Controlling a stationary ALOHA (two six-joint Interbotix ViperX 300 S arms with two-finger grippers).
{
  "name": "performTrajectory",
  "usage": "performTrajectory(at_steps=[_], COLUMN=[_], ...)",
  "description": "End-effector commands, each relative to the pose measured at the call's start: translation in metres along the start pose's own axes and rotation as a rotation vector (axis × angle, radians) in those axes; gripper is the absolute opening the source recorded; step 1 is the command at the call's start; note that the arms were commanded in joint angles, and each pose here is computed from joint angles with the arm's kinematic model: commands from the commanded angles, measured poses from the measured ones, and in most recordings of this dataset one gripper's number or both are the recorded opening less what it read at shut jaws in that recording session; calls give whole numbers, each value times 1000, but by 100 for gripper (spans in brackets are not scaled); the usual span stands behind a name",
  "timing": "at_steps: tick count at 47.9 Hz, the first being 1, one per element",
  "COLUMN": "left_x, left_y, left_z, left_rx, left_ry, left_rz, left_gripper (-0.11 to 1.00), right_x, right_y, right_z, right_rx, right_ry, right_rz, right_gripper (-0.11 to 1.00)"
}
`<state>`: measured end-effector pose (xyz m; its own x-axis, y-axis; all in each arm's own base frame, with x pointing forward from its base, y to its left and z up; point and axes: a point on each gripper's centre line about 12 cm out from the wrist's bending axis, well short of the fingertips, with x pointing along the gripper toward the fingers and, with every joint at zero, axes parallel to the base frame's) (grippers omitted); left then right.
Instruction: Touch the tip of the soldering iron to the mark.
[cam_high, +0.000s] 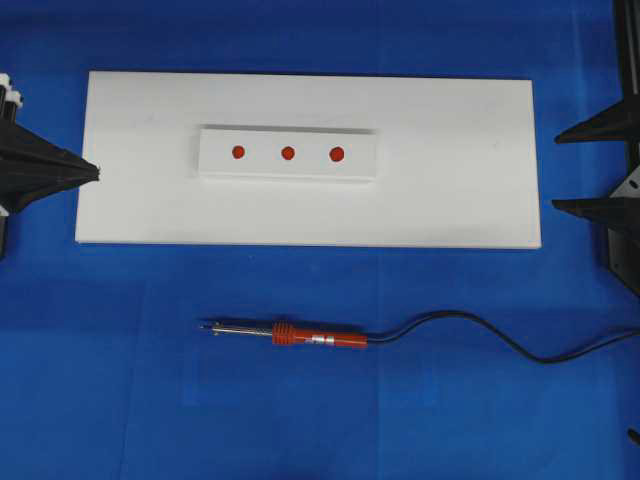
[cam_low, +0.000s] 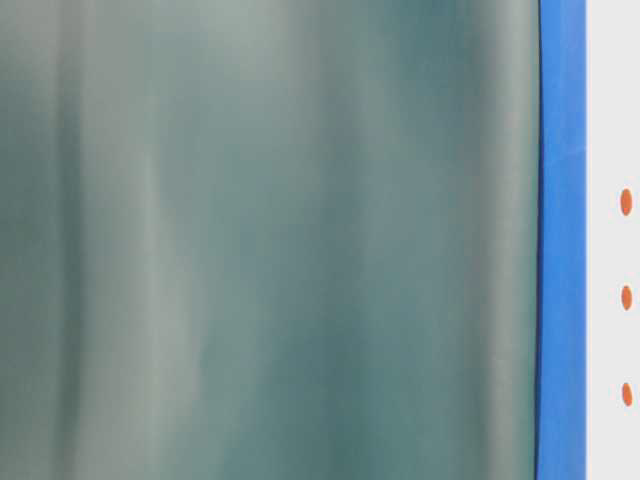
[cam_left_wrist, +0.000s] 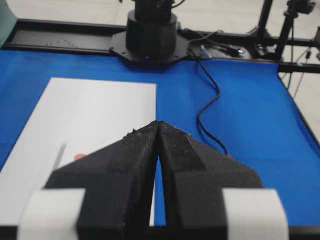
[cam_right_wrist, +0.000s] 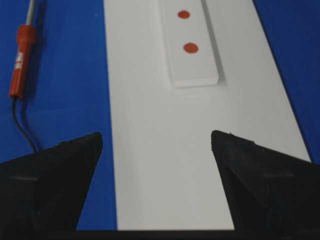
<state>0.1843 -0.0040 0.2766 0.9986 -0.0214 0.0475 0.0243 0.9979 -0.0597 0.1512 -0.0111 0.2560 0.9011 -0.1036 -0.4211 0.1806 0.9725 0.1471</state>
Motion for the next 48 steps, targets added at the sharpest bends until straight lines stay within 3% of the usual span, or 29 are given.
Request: performTrajectory(at_steps=[1, 48], left_x=[2, 2], left_y=[0, 0], left_z=[3, 4], left_rx=[1, 3], left_ry=[-11, -12], left_rz=[-1, -1], left_gripper=[0, 0], right_x=[1, 2], right_y=[0, -1], right_z=[3, 2], right_rx=[2, 1], right_ry=[-23, -30], right_rz=[-1, -1], right_gripper=[77, 77])
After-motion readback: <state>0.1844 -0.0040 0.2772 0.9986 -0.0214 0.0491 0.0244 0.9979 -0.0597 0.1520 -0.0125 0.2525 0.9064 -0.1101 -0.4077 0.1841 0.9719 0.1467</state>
